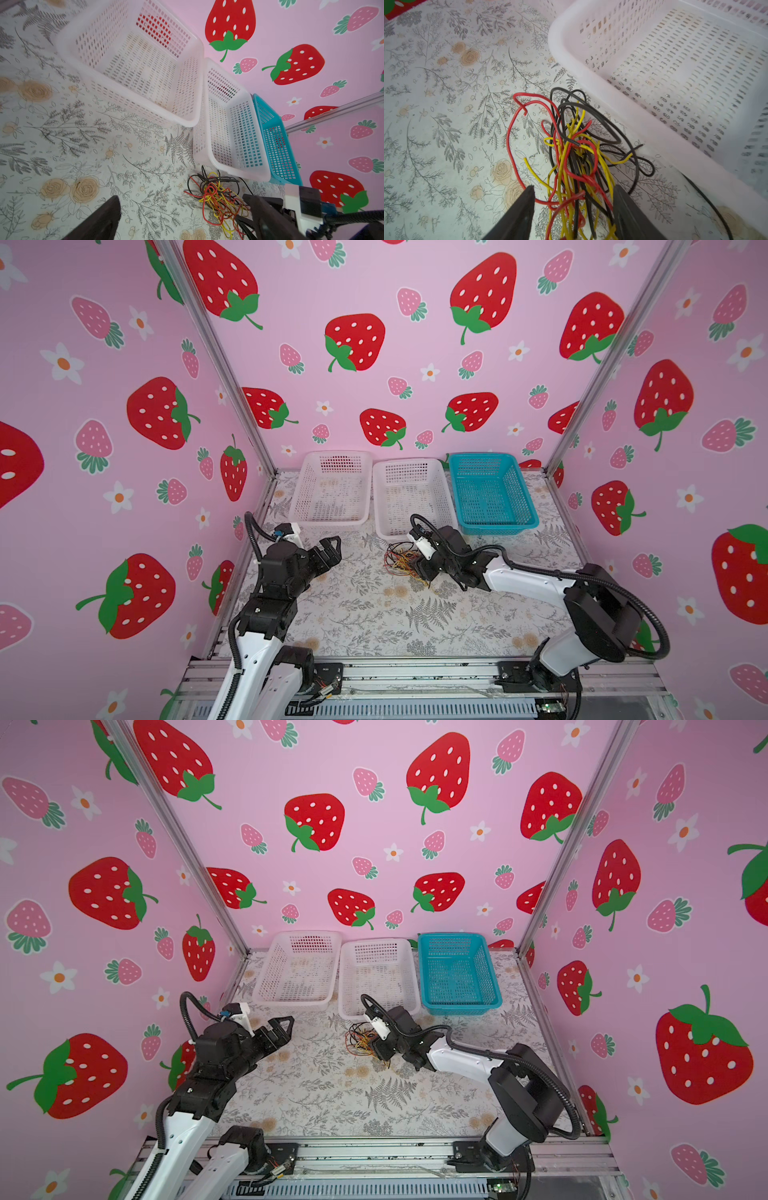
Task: Untangle the cables
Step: 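Grasp the wire bundle with the right gripper while the left arm approaches, then lift the wire bundle with the right gripper while the left gripper grasps wires beside it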
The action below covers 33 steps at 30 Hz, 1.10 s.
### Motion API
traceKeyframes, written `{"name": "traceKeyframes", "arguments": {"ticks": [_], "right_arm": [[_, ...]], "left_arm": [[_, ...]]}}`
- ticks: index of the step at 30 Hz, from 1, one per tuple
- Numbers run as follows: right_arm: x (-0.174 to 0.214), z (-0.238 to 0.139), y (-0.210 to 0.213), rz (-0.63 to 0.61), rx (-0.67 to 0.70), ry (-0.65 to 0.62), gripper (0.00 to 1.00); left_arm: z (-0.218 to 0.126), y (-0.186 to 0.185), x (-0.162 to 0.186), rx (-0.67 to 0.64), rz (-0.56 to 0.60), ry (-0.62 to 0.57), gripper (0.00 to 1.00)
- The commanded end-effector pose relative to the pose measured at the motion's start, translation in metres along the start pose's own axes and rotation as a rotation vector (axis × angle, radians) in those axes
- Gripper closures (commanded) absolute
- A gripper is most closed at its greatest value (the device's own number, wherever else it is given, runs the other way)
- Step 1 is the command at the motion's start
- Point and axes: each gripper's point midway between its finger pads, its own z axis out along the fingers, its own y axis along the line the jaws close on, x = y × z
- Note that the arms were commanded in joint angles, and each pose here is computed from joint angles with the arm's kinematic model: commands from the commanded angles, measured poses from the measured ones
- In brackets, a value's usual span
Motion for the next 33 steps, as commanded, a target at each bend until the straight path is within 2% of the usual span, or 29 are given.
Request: {"name": "traceKeyframes", "arguments": {"ticks": [1, 6, 10, 14, 21, 23, 33], "right_arm": [[0.002, 0.013, 0.0, -0.034, 0.026, 0.012, 0.39], [0.012, 0.024, -0.007, -0.024, 0.065, 0.027, 0.48], [0.016, 0.031, -0.007, -0.016, 0.059, 0.033, 0.65], [0.016, 0.032, 0.005, -0.012, -0.007, 0.019, 0.79], [0.004, 0.012, 0.033, -0.013, -0.163, -0.067, 0.97], [-0.001, 0.004, 0.041, -0.014, -0.211, -0.098, 1.0], [-0.014, -0.028, 0.062, 0.035, -0.416, -0.217, 1.0]], "left_arm": [[0.004, 0.002, 0.024, 0.013, -0.095, 0.079, 0.01], [0.011, 0.007, 0.05, -0.001, -0.1, 0.128, 0.01], [0.02, 0.015, 0.071, -0.03, -0.1, 0.161, 0.01], [0.025, 0.015, 0.092, -0.024, -0.097, 0.201, 0.01], [0.027, 0.002, 0.114, 0.058, -0.082, 0.249, 0.01], [0.028, -0.005, 0.12, 0.105, -0.09, 0.259, 0.01], [0.024, -0.017, 0.144, 0.285, -0.192, 0.264, 0.0]]}}
